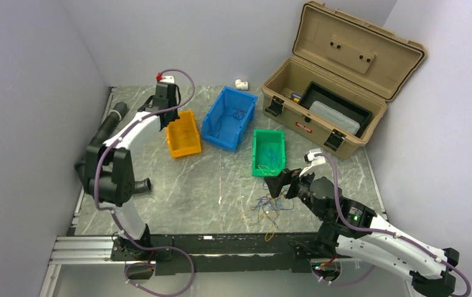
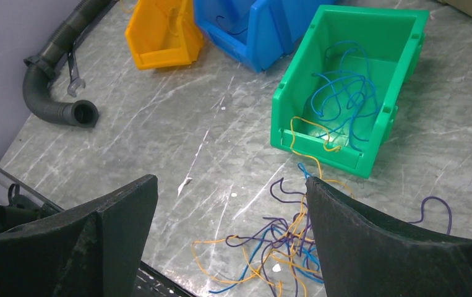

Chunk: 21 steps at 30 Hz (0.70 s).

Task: Untangle the cables

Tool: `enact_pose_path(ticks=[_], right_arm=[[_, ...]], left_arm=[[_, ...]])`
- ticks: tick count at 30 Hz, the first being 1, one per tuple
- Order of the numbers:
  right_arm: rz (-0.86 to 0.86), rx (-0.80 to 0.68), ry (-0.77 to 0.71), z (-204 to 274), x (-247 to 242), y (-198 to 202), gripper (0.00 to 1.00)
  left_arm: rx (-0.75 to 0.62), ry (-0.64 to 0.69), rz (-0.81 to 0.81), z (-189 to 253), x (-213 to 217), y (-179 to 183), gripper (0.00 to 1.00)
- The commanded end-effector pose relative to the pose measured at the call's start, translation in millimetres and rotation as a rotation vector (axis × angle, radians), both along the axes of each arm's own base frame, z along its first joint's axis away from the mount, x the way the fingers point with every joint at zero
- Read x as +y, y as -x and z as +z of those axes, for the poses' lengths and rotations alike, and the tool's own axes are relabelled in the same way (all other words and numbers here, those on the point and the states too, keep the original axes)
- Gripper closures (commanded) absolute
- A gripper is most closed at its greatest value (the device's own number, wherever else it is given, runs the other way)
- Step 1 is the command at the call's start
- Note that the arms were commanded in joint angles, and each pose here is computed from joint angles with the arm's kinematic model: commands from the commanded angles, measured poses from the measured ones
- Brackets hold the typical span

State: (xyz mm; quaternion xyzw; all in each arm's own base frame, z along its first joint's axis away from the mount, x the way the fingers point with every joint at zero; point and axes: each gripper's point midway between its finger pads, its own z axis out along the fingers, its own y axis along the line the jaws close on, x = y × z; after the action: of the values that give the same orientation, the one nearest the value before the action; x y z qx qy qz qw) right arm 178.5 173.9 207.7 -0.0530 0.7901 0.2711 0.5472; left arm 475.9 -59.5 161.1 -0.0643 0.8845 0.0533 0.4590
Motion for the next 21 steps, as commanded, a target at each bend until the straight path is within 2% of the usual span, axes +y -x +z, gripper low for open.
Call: enact_pose_path(ticks=[1, 6, 10, 15, 21], right_arm=[[-0.011, -0.023, -0.017, 17.1, -1.8, -1.7, 0.09], [-0.006, -0.016, -0.023, 16.2, 0.0, -1.0, 0.09], [-0.008, -0.017, -0.030, 18.0, -1.2, -0.5, 0.09], [-0.012, -0.014, -0.041, 18.0, -3.8, 1.1, 0.09], [-0.015, -0.017, -0.046, 20.5, -6.2, 2.1, 0.09]], left_arm=[[0.138, -0.047, -0.005, -22.7, -0.5, 1.4, 1.00], [0.278, -0.078, 0.002, -47.2, -1.9, -1.6, 1.00], [0.380, -0.054, -0.019, -60.6, -12.2, -4.2, 1.00], [0.395, 0.031, -0.069, -66.7, -31.8, -12.4, 0.91], [0.465, 0.132, -0.101, -86.9, -50.5, -13.5, 0.99]])
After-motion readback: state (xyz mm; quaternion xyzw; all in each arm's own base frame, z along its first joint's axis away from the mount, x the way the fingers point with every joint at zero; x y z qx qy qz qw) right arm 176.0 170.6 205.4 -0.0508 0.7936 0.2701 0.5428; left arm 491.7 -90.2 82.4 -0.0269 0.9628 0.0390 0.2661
